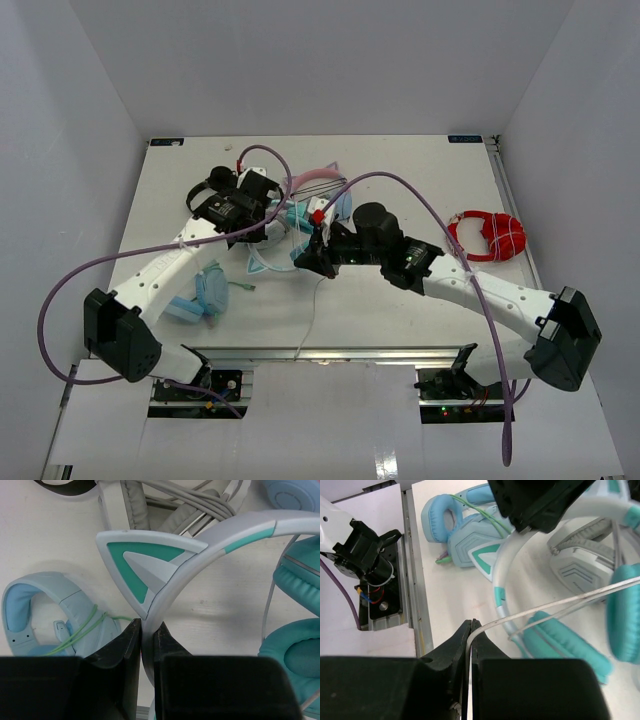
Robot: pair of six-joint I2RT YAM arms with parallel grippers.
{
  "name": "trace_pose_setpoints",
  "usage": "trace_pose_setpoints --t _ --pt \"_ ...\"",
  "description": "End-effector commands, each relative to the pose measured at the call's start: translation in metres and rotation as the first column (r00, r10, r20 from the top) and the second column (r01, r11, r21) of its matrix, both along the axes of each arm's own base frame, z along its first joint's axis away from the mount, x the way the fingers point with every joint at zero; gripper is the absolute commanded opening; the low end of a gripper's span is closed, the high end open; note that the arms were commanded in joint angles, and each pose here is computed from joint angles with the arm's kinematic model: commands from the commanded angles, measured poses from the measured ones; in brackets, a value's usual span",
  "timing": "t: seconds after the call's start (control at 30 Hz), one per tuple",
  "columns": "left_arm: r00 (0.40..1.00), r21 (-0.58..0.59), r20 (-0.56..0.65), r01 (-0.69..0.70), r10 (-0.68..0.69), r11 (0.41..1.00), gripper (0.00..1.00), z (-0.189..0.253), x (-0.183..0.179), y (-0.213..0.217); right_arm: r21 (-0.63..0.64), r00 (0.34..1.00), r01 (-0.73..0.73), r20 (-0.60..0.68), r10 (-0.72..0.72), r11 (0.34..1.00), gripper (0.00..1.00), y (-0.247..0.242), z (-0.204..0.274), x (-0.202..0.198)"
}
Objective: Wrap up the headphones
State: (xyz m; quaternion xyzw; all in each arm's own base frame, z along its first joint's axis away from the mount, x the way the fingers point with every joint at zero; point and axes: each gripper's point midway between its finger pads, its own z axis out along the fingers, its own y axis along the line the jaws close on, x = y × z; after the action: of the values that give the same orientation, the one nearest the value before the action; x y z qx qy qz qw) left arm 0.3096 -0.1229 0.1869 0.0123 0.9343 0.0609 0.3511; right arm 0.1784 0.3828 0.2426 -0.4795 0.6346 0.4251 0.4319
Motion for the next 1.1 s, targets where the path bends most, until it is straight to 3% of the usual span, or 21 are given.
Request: trace_pose_setpoints --t 0.0,0.17,0.37,0.6,0.87,1.07 --pt "0.98 -0.257 0.191 0.0 0.051 0.966 0.0 0.065 0.01 -0.018 0.08 1.0 0.014 -0.002 -0.014 0.997 0.08 0.017 0.005 -0.004" --pt "0.964 -0.357 0.239 -0.022 0.114 0.934 0.0 0.091 0.006 -0.012 0.044 0.999 0.047 -0.013 -0.047 0.998 0.08 0.017 -0.024 -0.014" --pt "0.945 -0.457 0.291 0.002 0.147 0.89 0.0 0.119 -0.01 -0.01 0.012 0.981 0.192 0.022 -0.192 0.981 0.08 0.002 -0.051 -0.005" --pt "0.931 -0.488 0.317 -0.004 0.182 0.873 0.0 0.133 -0.025 0.001 0.0 0.946 0.316 0.073 -0.315 0.949 0.08 -0.016 -0.072 0.006" --pt "0.922 -0.542 0.342 0.035 0.183 0.84 0.0 0.149 -0.045 0.004 0.096 0.914 0.377 0.12 -0.387 0.921 0.08 -0.032 -0.078 0.011" --pt "0.922 -0.581 0.352 0.079 0.162 0.81 0.0 0.159 -0.056 0.0 0.181 0.919 0.339 0.146 -0.366 0.923 0.09 -0.028 -0.07 0.008"
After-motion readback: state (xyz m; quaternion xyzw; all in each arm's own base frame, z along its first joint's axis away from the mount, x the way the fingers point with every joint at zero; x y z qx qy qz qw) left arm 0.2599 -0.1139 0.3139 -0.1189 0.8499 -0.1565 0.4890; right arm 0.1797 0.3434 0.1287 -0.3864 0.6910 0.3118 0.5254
